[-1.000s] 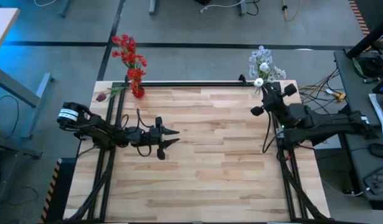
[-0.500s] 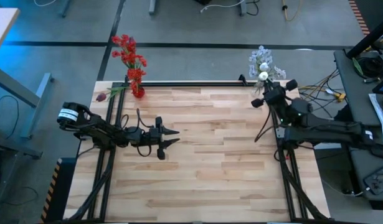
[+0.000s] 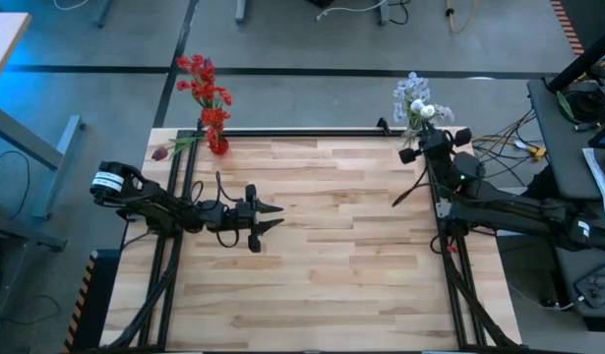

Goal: Sort flowers into vase by color
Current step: Put the white tulip into the transparent flower vase

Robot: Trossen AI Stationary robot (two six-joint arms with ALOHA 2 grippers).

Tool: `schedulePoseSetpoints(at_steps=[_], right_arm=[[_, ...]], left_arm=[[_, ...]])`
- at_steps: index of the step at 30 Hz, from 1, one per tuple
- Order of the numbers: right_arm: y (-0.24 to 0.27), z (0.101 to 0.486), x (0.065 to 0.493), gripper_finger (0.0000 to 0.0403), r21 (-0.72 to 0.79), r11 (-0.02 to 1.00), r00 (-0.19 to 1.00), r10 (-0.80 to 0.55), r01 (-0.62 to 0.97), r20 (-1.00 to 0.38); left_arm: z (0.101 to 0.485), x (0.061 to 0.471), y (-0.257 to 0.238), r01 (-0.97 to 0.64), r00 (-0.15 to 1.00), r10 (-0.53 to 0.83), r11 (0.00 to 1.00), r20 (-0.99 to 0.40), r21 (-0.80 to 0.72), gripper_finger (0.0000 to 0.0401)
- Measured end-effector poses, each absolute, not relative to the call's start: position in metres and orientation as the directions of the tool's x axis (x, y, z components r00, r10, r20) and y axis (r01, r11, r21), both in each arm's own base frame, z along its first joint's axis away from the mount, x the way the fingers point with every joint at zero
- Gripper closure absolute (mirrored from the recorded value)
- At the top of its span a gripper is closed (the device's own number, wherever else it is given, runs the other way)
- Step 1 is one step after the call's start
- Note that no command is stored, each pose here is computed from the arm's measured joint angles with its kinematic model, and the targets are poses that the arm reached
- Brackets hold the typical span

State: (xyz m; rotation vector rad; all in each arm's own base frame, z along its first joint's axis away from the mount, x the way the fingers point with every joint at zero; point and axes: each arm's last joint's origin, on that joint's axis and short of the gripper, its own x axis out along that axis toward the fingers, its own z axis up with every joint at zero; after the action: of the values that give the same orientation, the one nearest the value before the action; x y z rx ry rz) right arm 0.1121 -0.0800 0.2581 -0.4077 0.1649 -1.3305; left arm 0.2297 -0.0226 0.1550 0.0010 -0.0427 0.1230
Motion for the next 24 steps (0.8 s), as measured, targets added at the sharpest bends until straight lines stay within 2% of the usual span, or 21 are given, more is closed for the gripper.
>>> schedulePoseSetpoints(at_steps=[12,17,24], right_arm=[[-0.092,0.254,0.110,0.0384,-0.286,0.129,0.159,-0.984,0.949,0.085],[-0.097,0.247,0.115,0.0337,-0.284,0.090,0.107,-0.993,0.955,0.047],[-0.100,0.241,0.121,0.0266,-0.230,0.089,0.095,-0.995,0.969,0.016]], left_arm=[[0.155,0.230,-0.023,-0.123,0.991,0.123,0.992,0.043,-0.002,0.0274],[0.155,0.230,-0.023,-0.123,0.991,0.123,0.992,0.043,-0.006,0.0274],[0.155,0.230,-0.023,-0.123,0.991,0.123,0.992,0.043,-0.008,0.0274]])
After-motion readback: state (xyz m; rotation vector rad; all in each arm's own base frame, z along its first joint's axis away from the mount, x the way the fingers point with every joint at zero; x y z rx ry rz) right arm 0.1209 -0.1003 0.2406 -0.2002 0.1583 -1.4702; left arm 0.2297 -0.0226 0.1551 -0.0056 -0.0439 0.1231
